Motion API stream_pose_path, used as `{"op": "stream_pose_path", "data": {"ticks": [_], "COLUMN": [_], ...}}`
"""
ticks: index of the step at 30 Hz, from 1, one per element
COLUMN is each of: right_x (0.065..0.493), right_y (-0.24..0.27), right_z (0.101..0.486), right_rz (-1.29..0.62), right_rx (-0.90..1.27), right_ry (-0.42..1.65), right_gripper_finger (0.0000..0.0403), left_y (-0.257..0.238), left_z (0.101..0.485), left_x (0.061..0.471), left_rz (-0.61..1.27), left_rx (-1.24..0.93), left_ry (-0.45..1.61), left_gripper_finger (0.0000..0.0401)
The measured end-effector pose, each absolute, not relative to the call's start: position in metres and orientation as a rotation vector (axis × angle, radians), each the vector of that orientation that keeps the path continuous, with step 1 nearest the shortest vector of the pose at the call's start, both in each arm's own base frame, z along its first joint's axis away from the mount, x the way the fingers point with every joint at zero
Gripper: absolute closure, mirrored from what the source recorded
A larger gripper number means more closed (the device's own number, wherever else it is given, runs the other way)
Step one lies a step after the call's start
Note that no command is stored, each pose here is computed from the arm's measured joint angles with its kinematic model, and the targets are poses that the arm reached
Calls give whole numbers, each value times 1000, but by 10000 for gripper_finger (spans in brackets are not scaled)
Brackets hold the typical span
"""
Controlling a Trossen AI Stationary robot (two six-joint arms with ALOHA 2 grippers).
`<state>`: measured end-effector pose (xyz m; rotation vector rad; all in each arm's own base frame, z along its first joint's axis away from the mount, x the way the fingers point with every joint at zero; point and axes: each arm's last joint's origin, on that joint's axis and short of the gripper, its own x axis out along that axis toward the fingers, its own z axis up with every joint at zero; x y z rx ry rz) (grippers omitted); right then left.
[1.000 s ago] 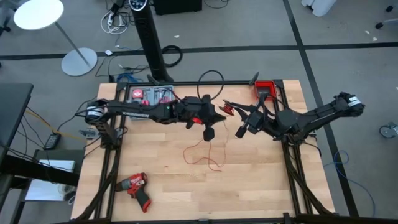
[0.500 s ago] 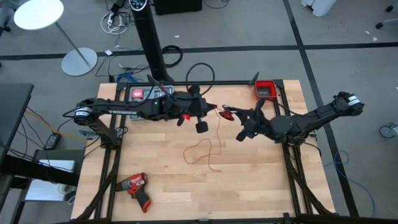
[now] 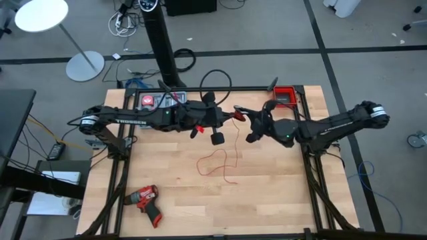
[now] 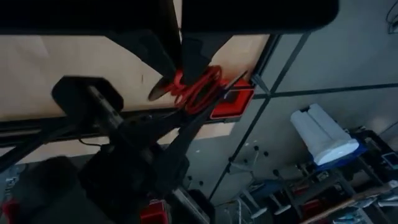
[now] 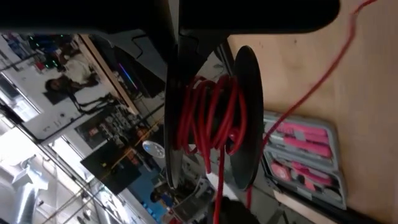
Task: Coil cords
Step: Coil the red wire on the black spool
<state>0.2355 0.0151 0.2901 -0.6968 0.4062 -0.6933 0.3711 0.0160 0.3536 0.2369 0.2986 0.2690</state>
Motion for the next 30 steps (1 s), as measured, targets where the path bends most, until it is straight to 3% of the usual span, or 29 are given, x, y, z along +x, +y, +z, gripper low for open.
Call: {"op": "stream_pose_path", "data": {"ticks": [13, 22, 30], "right_x": [249, 249, 249], "right_y": [-3, -4, -3], "right_z": [286, 289, 291], "right_rz": [-737, -736, -737], "right_rx": [-641, -627, -616], "right_ry": [372, 345, 322], "right_gripper_finger": [403, 403, 403], "left_y": [14, 7, 3], "left_z": [342, 333, 330], "left_x": [385, 391, 392], "left_rz": [256, 202, 190], "left_rx": [156, 127, 125], "left_ry": [281, 290, 301], "left_gripper_finger": [374, 307, 298]}}
